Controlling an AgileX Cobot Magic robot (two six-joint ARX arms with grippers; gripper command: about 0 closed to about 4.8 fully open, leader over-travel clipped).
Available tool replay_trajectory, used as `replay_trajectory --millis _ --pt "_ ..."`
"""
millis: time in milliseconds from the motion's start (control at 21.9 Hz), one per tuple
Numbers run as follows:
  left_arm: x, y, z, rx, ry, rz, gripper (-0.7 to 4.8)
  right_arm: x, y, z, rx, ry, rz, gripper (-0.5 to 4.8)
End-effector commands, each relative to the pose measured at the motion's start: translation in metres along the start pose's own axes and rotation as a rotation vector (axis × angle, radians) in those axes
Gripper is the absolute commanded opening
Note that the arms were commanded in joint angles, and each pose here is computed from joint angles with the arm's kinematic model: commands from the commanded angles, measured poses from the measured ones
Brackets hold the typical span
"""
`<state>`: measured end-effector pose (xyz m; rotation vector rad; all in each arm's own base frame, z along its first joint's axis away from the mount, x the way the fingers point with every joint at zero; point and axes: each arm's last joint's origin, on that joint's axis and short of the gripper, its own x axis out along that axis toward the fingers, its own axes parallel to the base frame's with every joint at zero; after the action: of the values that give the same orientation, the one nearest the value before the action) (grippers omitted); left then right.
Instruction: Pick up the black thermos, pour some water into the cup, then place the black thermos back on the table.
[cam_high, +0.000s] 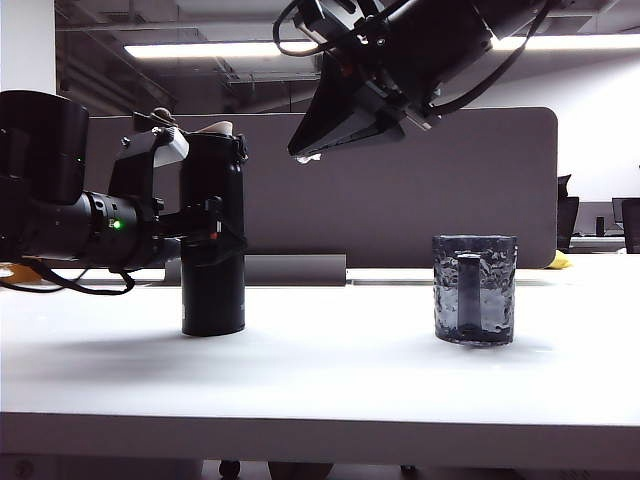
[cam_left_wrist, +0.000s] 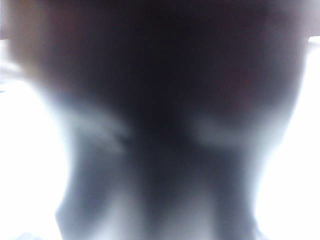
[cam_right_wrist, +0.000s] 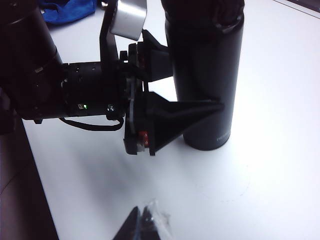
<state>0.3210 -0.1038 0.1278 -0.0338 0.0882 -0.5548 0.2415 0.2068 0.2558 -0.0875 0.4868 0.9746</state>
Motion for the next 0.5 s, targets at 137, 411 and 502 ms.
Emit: replay_trajectory --millis 137,411,502 --pt "-0.012 -0.006 0.009 0.000 -0.030 -0.085 4.79 -0.015 -0.002 0.004 0.010 0.011 -0.025 -0.08" --pt "-0.091 -0.028 0.025 -0.084 -0.065 -0.096 3.19 -0.077 0.009 0.012 -0.008 0.021 -0.147 -0.08" --pt "-0.116 -0.036 0.031 -0.072 -0.101 -0.102 0.01 -0.099 0.016 0.010 -0.023 -0.032 -0.151 -0.08"
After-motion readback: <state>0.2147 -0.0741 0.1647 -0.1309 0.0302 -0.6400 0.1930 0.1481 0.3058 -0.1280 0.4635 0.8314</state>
